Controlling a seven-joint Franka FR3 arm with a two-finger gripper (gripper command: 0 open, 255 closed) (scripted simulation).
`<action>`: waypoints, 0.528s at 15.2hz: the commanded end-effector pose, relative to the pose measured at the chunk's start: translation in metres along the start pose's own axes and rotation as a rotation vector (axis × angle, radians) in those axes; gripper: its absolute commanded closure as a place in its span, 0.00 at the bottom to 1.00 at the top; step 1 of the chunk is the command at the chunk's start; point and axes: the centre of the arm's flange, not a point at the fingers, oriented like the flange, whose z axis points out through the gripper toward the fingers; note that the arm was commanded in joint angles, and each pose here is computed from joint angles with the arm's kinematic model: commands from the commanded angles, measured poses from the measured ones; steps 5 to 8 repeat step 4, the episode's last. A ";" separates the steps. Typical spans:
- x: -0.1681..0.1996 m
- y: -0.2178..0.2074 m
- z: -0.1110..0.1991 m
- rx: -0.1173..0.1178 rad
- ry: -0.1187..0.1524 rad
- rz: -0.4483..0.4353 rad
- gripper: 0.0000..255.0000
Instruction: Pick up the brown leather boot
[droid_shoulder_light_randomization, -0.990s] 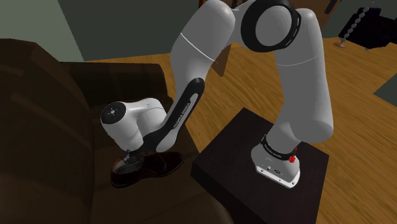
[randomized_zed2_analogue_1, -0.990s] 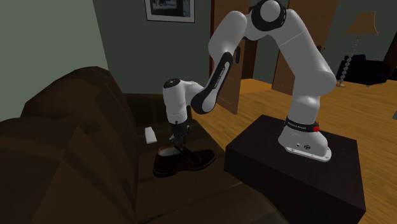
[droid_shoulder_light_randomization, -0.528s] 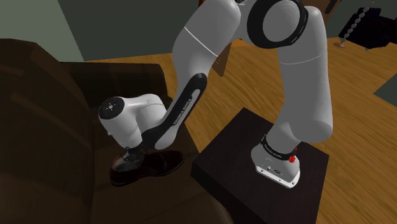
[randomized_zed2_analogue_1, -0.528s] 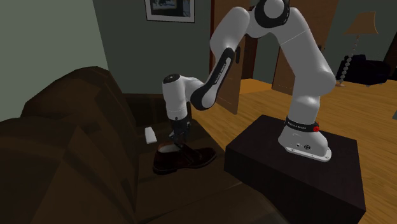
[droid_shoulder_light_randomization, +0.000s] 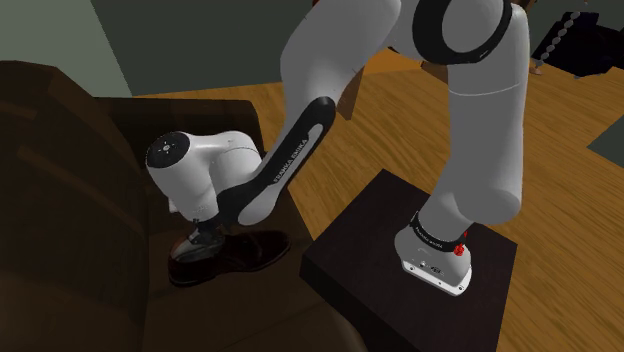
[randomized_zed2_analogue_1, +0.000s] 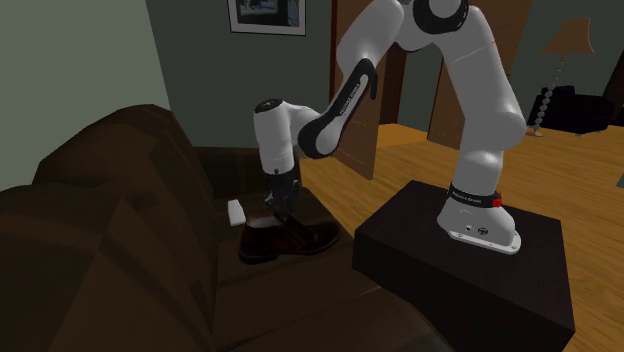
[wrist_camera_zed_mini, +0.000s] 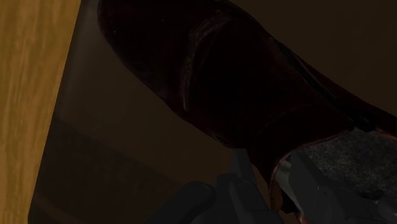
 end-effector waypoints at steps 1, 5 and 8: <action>0.002 0.001 -0.012 0.001 0.002 0.000 1.00; 0.002 0.002 -0.018 0.001 0.002 0.000 1.00; 0.002 0.002 -0.018 0.001 0.002 0.000 1.00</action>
